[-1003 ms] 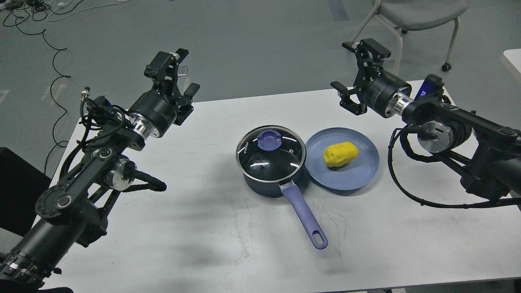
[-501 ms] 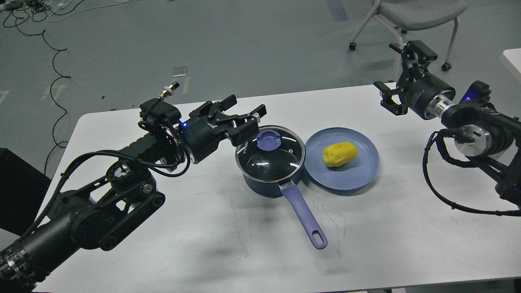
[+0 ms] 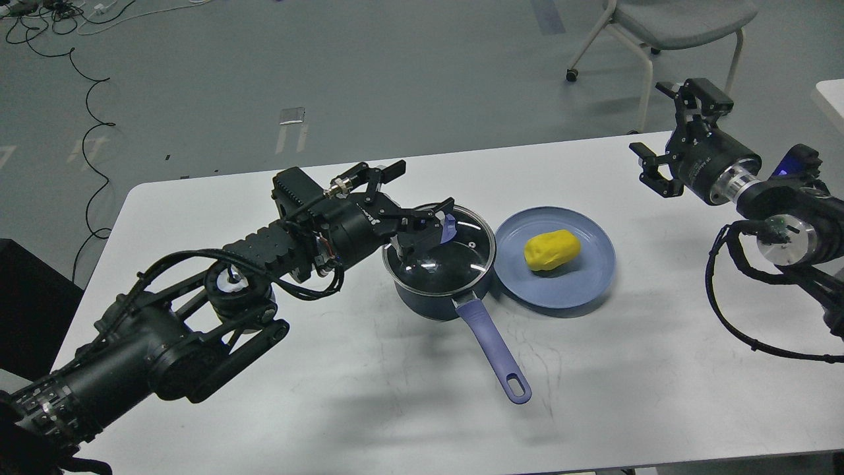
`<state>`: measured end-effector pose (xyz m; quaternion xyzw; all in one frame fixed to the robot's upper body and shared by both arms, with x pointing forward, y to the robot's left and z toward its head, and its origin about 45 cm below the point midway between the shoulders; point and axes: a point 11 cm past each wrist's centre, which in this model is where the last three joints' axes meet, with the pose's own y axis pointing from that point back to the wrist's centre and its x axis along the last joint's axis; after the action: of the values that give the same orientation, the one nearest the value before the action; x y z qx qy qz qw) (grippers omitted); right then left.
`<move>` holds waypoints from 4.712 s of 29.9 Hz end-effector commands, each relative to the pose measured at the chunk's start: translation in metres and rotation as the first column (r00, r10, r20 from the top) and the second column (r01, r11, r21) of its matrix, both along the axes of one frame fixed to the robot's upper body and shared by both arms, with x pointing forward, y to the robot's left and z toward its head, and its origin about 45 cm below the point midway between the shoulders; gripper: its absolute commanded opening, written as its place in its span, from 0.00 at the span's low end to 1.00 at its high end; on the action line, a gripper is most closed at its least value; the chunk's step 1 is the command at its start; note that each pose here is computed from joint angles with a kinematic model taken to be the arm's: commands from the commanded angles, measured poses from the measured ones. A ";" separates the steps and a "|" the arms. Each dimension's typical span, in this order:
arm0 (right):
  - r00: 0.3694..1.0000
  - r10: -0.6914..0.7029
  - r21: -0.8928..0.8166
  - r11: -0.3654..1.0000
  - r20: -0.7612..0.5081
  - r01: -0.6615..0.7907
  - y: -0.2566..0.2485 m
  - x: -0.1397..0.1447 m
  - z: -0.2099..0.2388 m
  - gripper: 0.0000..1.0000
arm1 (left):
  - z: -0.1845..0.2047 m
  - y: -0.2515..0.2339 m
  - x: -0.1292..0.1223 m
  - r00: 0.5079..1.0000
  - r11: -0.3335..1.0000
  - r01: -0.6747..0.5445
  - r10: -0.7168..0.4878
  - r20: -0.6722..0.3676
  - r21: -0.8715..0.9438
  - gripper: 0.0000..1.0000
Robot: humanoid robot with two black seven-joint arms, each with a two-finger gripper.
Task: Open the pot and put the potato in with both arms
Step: 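Reach the left gripper toward the blue knob of the pot lid, then close the left gripper on the blue lid knob, then lift the glass lid off the pot and set it down beside it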
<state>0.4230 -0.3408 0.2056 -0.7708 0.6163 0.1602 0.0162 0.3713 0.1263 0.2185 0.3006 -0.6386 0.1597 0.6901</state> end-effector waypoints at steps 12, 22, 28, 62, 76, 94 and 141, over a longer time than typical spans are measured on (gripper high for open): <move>1.000 -0.006 -0.003 1.000 -0.013 0.006 -0.002 -0.003 -0.006 1.00 | -0.026 -0.019 -0.003 0.998 1.000 -0.008 0.007 -0.063 -0.007 0.98; 1.000 -0.017 -0.008 1.000 -0.020 0.017 -0.003 -0.004 -0.008 1.00 | -0.033 -0.022 -0.009 0.998 1.000 0.009 -0.010 -0.061 -0.008 0.98; 1.000 -0.017 -0.008 1.000 -0.021 0.017 -0.003 -0.004 -0.009 1.00 | -0.039 -0.019 -0.004 0.999 1.000 -0.016 0.015 -0.051 -0.018 0.98; 0.998 -0.037 -0.015 0.999 -0.046 0.036 -0.009 -0.008 -0.020 1.00 | -0.057 -0.003 -0.001 0.995 0.998 -0.058 0.060 -0.081 0.020 0.89; 0.997 -0.044 -0.024 0.999 -0.057 0.043 -0.012 -0.009 -0.025 1.00 | -0.064 0.000 -0.007 0.994 0.998 -0.053 0.056 -0.097 0.032 0.83; 0.995 -0.064 -0.033 0.998 -0.083 0.061 -0.017 -0.013 -0.037 1.00 | -0.051 0.005 -0.010 0.999 1.000 -0.004 0.004 -0.045 -0.008 0.61; 0.995 -0.049 -0.027 0.999 -0.092 0.046 -0.008 -0.013 -0.043 1.00 | -0.138 0.220 -0.059 0.956 0.935 -0.257 0.283 -0.077 0.244 0.73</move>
<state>0.4098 -0.3478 0.1630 -0.7483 0.6358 0.1881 -0.0184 0.3145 0.3453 0.0832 0.4704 -0.5736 0.1593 0.6513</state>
